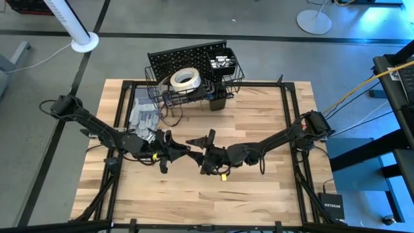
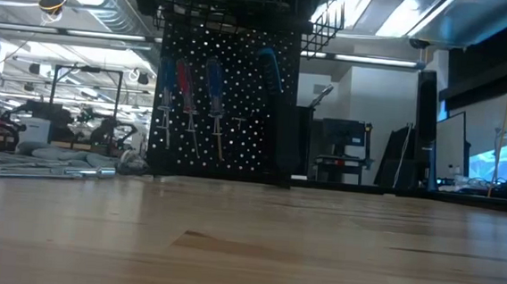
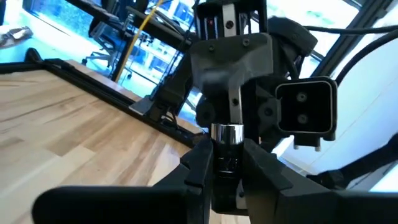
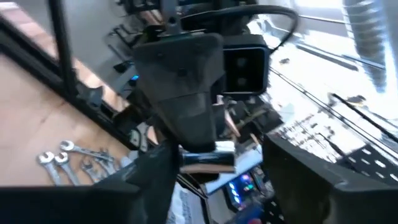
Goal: Hang tools onto peg board
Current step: Put the socket into the top black bin on the pegboard
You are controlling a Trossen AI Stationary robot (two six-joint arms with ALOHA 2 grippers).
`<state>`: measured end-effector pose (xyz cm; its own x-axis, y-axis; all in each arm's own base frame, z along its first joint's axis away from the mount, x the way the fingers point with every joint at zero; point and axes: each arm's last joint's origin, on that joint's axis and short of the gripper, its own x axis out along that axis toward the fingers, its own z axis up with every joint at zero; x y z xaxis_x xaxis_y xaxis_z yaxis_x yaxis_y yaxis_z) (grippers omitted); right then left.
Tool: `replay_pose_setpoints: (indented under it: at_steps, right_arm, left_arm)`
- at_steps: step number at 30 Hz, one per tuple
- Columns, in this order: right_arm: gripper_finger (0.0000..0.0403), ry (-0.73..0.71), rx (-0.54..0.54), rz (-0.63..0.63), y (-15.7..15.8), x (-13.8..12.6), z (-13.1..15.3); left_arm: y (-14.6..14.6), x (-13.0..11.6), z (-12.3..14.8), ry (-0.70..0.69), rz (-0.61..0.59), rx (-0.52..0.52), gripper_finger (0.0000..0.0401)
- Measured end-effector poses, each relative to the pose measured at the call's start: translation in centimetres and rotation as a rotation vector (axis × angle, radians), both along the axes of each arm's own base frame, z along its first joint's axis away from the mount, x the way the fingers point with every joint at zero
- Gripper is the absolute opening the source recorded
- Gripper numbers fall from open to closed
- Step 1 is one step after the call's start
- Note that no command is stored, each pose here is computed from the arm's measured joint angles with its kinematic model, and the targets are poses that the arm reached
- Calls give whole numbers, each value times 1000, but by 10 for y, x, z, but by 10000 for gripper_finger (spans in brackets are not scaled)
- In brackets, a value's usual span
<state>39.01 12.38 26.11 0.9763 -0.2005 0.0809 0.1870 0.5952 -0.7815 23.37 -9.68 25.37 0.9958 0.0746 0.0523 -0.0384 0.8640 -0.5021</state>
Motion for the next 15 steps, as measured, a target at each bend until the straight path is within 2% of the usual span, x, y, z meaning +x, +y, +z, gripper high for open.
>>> replay_pose_setpoints:
  at_steps: [3,8,15]
  right_arm:
    - [195,43,-18,33,0,3,0]
    - [123,53,-21,4,-3,4,0]
    - [117,52,-20,1,-3,4,0]
  left_arm:
    - [0,0,-1,6,0,2,54]
    - [0,0,0,4,4,-1,56]
    - [0,0,-1,8,1,10,98]
